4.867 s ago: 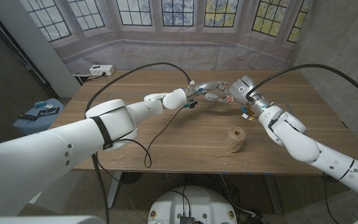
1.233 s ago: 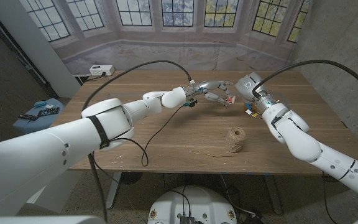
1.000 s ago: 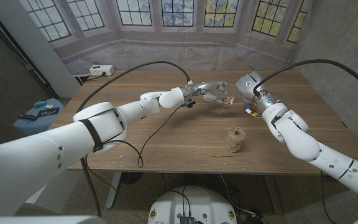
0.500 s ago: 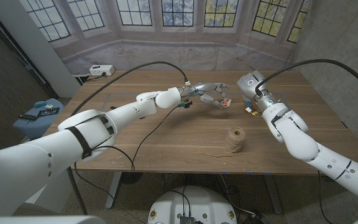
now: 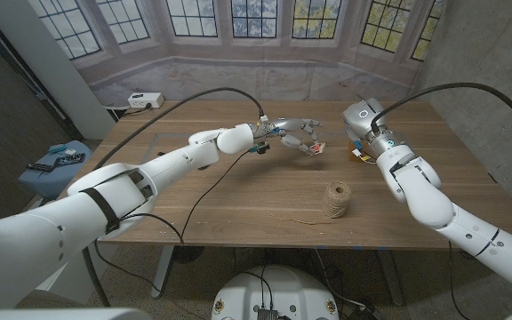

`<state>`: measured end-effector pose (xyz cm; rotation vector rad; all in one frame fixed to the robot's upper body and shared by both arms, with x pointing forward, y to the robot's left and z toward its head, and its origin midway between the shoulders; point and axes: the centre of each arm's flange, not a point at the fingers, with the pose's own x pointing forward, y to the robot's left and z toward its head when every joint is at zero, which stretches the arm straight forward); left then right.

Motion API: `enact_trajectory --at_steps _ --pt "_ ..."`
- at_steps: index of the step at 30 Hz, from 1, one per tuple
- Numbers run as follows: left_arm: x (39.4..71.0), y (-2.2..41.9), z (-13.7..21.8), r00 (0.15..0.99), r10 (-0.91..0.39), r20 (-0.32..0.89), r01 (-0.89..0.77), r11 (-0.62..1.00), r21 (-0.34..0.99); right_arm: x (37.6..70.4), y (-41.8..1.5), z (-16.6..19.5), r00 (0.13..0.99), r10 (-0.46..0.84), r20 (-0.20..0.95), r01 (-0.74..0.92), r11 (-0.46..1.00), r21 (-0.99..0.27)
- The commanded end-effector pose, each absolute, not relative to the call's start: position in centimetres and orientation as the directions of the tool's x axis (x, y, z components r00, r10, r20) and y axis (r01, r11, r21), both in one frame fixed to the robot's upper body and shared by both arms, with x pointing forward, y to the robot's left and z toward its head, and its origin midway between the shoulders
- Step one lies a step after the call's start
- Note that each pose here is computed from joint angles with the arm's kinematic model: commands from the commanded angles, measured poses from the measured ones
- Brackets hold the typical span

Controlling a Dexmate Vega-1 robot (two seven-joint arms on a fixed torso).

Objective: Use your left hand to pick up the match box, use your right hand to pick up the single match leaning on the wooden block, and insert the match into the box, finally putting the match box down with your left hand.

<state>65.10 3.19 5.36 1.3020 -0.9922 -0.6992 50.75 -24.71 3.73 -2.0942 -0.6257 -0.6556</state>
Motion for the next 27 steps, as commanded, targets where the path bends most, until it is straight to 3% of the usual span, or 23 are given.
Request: enact_trajectory --at_steps 1,27 --pt "64.5 3.8 5.7 0.448 -0.875 0.183 -0.122 0.144 0.982 50.9 -25.5 4.8 0.695 0.186 0.694 0.692 -0.434 -0.577" --pt "64.1 5.9 6.1 0.487 -0.859 0.157 -0.146 0.097 0.985 50.4 -25.9 8.2 0.576 0.071 0.815 0.814 -0.146 -0.562"
